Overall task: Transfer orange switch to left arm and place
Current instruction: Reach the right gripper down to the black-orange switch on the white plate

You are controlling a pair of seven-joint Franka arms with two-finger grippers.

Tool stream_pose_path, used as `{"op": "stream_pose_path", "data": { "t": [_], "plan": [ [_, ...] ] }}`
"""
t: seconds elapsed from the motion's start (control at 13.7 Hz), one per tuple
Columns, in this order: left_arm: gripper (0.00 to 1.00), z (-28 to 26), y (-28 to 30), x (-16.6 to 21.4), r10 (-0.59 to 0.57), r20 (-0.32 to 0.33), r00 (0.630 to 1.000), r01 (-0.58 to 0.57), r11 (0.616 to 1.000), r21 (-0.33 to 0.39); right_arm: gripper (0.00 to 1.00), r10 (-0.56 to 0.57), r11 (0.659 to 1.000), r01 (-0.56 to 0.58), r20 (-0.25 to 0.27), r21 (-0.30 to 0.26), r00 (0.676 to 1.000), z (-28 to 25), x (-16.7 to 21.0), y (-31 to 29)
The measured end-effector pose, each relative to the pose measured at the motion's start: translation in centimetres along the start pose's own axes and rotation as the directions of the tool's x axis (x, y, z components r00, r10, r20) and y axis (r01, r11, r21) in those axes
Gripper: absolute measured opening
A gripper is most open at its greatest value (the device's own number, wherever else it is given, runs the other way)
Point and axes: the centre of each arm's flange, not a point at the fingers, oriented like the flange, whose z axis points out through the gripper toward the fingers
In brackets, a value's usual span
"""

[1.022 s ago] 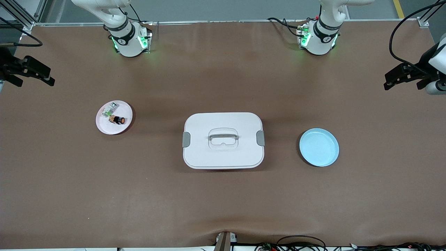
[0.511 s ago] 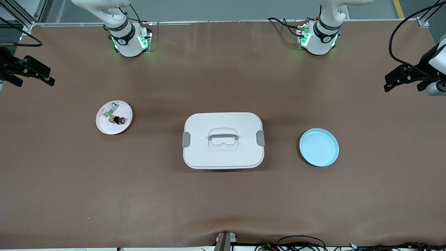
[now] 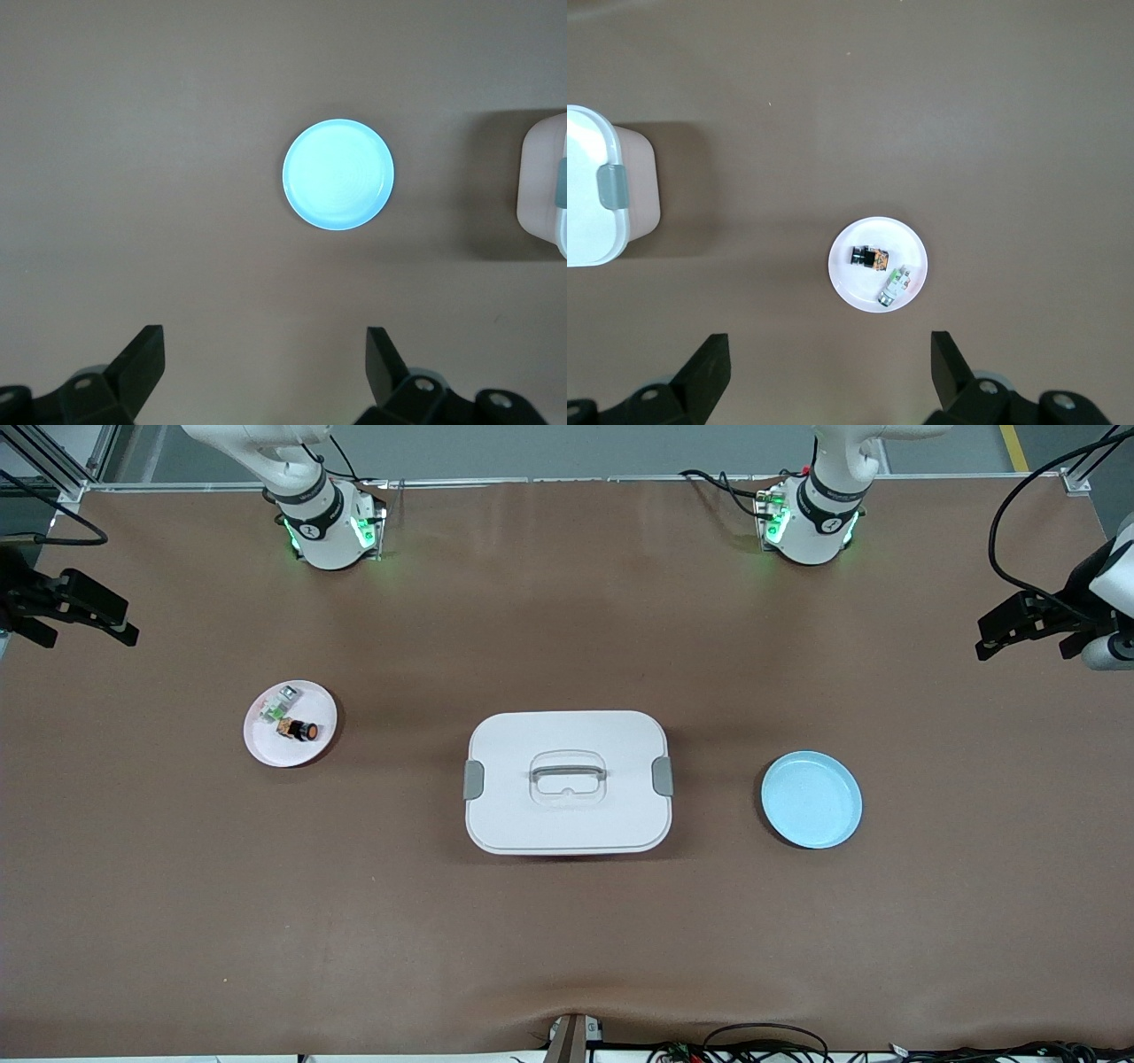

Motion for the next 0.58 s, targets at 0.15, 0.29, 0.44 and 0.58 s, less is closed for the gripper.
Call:
{"op": "stream_pose_path", "data": {
  "t": [0.15,0.29,0.44,0.58],
  "plan": [
    [1.00,0.0,0.0,0.0,0.000,0.000,1.000,0.000,1.000,0.000,1.00,0.005,1.000,-0.005,0.060,0.000,0.998,3.1,1.4,0.2],
    [1.00,0.0,0.0,0.0,0.000,0.000,1.000,0.000,1.000,0.000,1.00,0.017,1.000,-0.017,0.115,0.001,0.993,6.6,3.2,0.9],
    [1.00,0.0,0.0,0.0,0.000,0.000,1.000,0.000,1.000,0.000,1.00,0.032,0.999,-0.032,0.170,0.000,0.985,10.0,3.8,1.5],
    [1.00,0.0,0.0,0.0,0.001,0.000,1.000,-0.001,1.000,0.000,1.00,0.058,0.998,-0.059,0.177,-0.002,0.982,14.6,3.7,2.2]
  ]
}}
